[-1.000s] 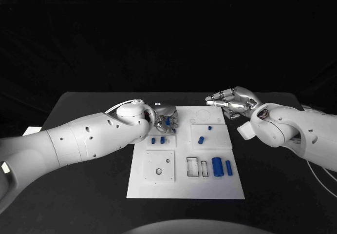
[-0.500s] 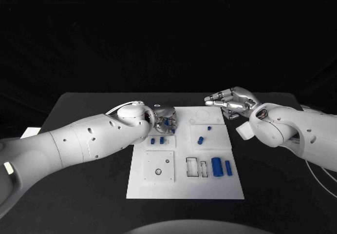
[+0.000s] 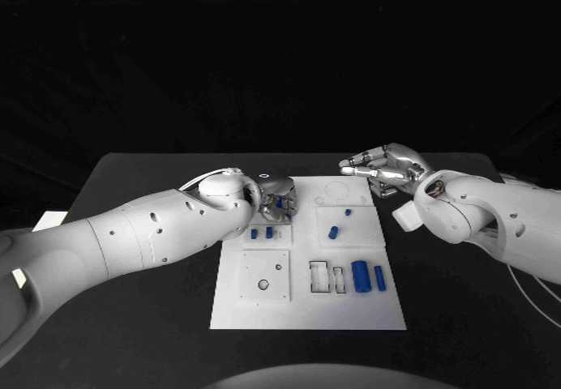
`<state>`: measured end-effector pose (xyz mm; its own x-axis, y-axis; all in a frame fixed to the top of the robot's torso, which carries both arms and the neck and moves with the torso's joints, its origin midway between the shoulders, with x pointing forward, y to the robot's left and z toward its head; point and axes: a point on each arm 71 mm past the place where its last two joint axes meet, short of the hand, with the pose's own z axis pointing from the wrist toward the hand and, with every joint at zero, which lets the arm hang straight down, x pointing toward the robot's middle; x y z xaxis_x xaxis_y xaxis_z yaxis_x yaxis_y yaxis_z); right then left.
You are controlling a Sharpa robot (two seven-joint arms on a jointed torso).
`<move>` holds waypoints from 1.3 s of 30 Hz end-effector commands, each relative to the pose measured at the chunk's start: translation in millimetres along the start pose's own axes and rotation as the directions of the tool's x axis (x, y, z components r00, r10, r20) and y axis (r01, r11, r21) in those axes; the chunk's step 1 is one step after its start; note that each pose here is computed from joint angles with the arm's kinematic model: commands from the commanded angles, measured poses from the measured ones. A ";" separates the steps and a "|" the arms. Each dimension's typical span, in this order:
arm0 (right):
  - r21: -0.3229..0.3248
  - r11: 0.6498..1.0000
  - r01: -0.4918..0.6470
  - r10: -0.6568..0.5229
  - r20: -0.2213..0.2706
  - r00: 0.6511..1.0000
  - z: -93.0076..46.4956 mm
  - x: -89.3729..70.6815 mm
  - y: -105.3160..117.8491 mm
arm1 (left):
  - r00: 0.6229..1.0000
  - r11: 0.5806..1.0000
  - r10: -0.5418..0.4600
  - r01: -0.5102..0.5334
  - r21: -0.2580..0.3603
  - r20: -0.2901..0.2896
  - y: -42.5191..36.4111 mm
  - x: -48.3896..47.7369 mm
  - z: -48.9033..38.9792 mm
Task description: Assemble the parts on the task board
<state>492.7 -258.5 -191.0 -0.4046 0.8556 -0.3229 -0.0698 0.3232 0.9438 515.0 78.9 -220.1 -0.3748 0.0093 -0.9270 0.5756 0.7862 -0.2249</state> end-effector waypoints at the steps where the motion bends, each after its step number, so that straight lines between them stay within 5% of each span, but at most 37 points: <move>1: -0.009 1.000 -0.003 0.003 -0.021 1.000 0.4 2.7 0.8 | 1.000 1.000 0.003 -0.003 -0.004 -0.031 -1.3 3.7 1.1; 17: -0.008 1.000 -0.004 0.003 -0.022 1.000 0.2 2.8 0.8 | 0.997 0.998 0.008 -0.012 -0.055 -0.080 3.4 8.7 2.2; 39: -0.011 1.000 -0.004 0.004 -0.024 1.000 0.2 3.4 1.3 | 0.998 1.000 -0.023 0.023 -0.006 0.064 3.6 -2.7 -5.3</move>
<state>492.3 -257.0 -191.0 -0.4105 0.8535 -0.3209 -0.0703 0.3212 0.9444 514.6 86.7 -220.4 -0.3626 -0.0183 -0.9318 0.5558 0.7983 -0.2320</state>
